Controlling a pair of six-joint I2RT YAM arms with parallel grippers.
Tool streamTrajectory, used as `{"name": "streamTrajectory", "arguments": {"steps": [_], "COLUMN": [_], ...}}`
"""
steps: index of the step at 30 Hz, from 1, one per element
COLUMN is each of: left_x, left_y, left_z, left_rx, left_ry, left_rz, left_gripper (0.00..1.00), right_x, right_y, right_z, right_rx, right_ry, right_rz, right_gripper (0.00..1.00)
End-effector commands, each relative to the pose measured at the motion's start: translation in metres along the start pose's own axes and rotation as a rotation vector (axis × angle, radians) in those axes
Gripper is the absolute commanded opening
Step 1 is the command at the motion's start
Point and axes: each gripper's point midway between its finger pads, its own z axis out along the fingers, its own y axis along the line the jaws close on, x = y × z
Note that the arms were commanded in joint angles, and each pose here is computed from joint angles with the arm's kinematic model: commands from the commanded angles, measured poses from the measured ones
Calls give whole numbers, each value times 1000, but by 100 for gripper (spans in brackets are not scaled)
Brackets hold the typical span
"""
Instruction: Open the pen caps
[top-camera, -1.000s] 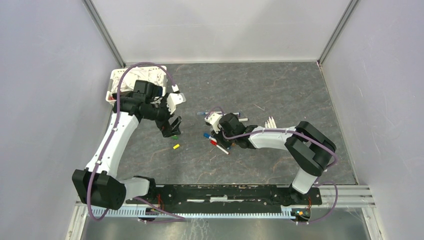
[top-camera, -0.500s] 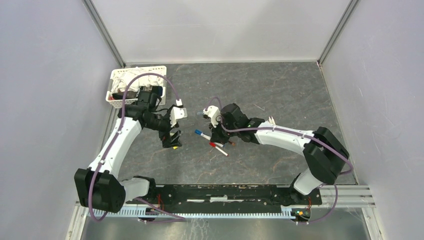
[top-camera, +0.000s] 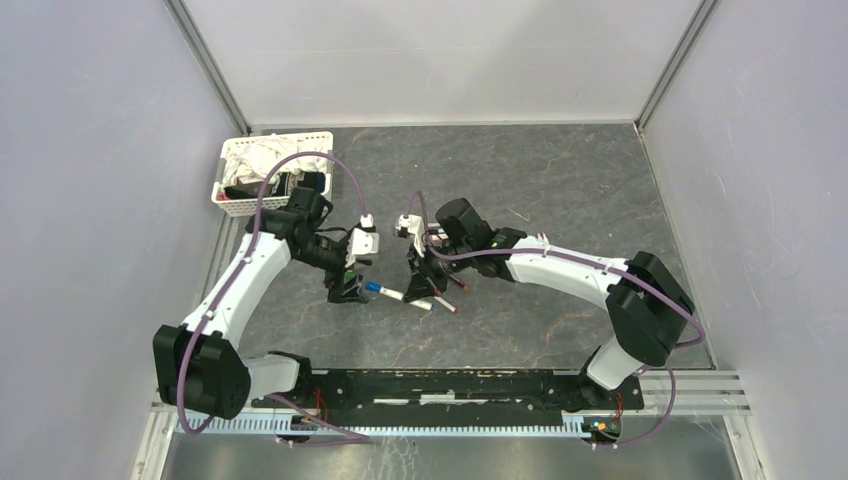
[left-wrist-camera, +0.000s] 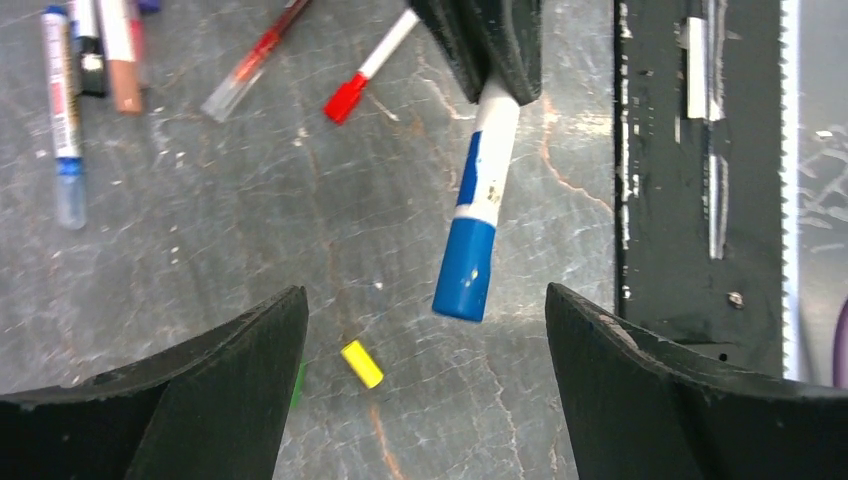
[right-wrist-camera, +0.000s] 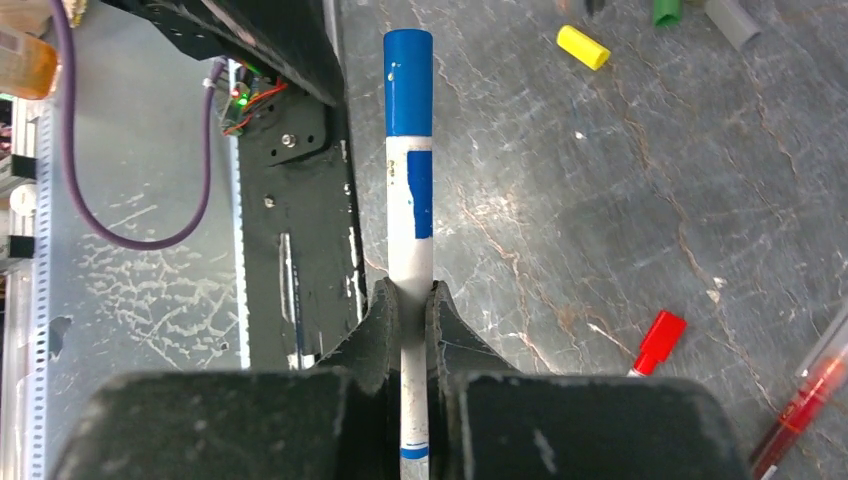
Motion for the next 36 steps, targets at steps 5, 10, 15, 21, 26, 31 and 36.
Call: {"name": "streamTrajectory", "arguments": {"steps": [5, 10, 15, 21, 26, 31, 36], "left_x": [-12, -13, -13, -16, -24, -31, -30], "left_y": [-26, -28, -36, -34, -32, -31, -32], "left_z": [11, 14, 20, 19, 17, 14, 14], "left_rx": [126, 139, 169, 154, 150, 144, 143], "left_ry": [-33, -38, -33, -26, -44, -61, -60], "left_rz": [73, 72, 81, 88, 88, 85, 78], "left_gripper": [83, 61, 25, 2, 2, 2, 4], "right_x": [-25, -32, -38, -33, -37, -37, -40], "right_y": [15, 15, 19, 21, 24, 29, 31], "right_z": [0, 1, 2, 8, 19, 28, 30], "right_rx": [-88, -95, -119, -150, -211, -276, -290], "right_ry": [-36, -45, -66, -89, -128, -118, -123], "right_rz": [-25, -24, -4, 48, 82, 93, 80], "right_gripper": [0, 0, 13, 46, 52, 52, 25]}}
